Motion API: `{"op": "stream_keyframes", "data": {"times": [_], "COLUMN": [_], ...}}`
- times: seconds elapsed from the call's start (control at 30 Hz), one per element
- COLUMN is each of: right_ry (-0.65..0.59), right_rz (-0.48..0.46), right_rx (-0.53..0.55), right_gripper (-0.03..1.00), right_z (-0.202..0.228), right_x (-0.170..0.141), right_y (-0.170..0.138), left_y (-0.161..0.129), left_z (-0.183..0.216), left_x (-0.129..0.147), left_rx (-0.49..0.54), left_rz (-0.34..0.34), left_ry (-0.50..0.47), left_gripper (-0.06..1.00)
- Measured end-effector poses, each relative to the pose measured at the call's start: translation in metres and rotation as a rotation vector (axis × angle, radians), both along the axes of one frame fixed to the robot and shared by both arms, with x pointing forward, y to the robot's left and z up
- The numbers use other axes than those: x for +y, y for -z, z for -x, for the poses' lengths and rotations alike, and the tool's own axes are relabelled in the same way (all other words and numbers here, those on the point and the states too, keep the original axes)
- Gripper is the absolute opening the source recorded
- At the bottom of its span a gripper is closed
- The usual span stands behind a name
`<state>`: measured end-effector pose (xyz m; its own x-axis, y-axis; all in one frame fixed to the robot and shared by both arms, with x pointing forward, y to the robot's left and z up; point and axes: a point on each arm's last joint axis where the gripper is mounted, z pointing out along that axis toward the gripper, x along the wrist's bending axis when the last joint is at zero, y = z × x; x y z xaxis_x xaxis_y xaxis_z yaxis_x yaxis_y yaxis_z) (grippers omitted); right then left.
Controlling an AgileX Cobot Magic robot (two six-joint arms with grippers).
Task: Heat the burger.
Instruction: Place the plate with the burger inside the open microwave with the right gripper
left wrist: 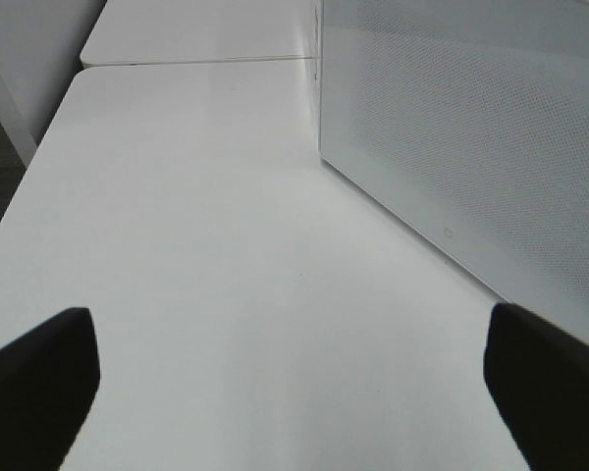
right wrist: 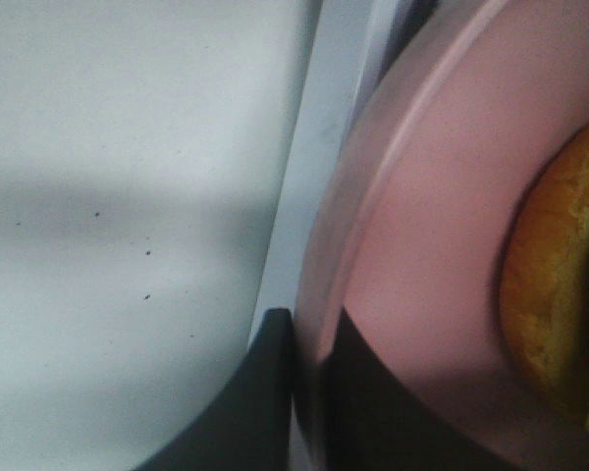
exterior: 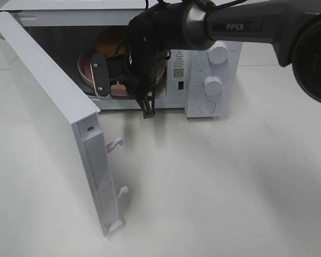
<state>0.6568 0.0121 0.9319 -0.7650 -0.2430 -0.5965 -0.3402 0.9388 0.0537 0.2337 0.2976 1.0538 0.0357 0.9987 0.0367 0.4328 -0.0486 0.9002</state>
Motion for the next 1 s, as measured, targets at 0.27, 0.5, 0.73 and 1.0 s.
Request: {"op": "stream_keyframes", "data": {"times": [0.27, 0.5, 0.73, 1.0], "right_ry": [0.014, 0.016, 0.018, 0.043], "right_rz": [-0.004, -0.009, -0.014, -0.021], "right_rx": [-0.006, -0.011, -0.015, -0.029], "right_gripper": [0.04, 0.04, 0.07, 0.25], "right_z": [-0.008, -0.011, -0.011, -0.017], "right_x": [0.004, 0.005, 0.006, -0.001], "right_y": [0.007, 0.008, 0.007, 0.006], "left_y": [0.0, 0.0, 0.0, 0.0], "left_z": [0.0, 0.0, 0.0, 0.0], "left_x": [0.0, 0.0, 0.0, 0.0], "left_rx": [0.0, 0.0, 0.0, 0.0], "left_rz": [0.0, 0.0, 0.0, 0.0], "left_ry": [0.0, 0.0, 0.0, 0.0], "left_gripper": [0.99, 0.99, 0.99, 0.99]}}
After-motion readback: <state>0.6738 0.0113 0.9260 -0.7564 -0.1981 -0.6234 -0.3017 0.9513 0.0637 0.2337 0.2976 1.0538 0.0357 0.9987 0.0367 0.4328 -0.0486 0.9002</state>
